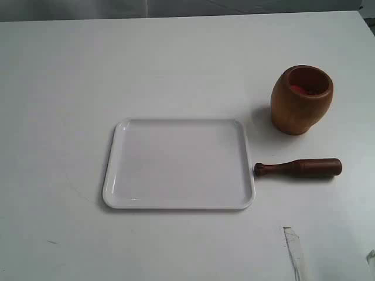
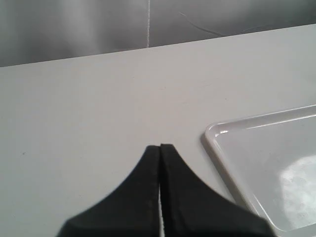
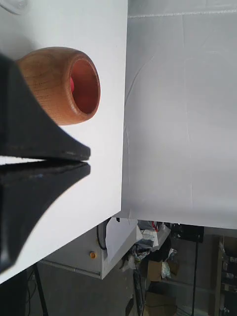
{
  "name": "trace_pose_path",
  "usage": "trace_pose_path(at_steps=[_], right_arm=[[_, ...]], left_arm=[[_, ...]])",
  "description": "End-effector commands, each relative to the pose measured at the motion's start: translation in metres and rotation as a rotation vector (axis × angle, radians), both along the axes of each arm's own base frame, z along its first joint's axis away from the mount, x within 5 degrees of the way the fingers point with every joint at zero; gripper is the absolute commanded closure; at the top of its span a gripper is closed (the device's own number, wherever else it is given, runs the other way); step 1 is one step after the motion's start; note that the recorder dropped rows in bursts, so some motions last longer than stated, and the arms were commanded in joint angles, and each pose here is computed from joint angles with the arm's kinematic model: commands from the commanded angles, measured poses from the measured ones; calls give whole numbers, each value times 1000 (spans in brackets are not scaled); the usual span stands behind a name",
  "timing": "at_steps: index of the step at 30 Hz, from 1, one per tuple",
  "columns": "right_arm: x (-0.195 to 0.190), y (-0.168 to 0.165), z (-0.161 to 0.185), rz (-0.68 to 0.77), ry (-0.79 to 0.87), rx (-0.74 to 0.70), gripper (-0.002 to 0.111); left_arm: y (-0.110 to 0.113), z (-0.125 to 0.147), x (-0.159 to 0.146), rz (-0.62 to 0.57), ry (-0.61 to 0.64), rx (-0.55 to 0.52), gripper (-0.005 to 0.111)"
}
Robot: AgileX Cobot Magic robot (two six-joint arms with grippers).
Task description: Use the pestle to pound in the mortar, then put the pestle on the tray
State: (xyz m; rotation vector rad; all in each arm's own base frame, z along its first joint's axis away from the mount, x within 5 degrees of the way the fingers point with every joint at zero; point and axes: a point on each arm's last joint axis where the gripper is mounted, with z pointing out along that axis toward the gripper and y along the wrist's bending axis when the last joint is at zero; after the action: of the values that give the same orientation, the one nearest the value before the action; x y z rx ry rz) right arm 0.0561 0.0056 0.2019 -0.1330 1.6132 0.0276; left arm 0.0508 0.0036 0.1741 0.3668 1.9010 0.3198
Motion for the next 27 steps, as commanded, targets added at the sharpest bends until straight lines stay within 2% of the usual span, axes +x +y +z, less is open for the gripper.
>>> trace_pose_path(at_steps=[1, 21, 24, 27], right_arm=[[0, -1, -1, -7, -2, -22, 108], [0, 0, -1, -6, -1, -11, 108], [0, 0, 4, -4, -51, 31, 108], [0, -1, 12, -3, -126, 205, 108]], left_arm=[[-1, 0, 0, -6, -4, -15, 107], [-1, 0, 0, -6, -4, -15, 107], [-1, 0, 0, -6, -4, -15, 107], [-1, 0, 0, -6, -4, -15, 107]])
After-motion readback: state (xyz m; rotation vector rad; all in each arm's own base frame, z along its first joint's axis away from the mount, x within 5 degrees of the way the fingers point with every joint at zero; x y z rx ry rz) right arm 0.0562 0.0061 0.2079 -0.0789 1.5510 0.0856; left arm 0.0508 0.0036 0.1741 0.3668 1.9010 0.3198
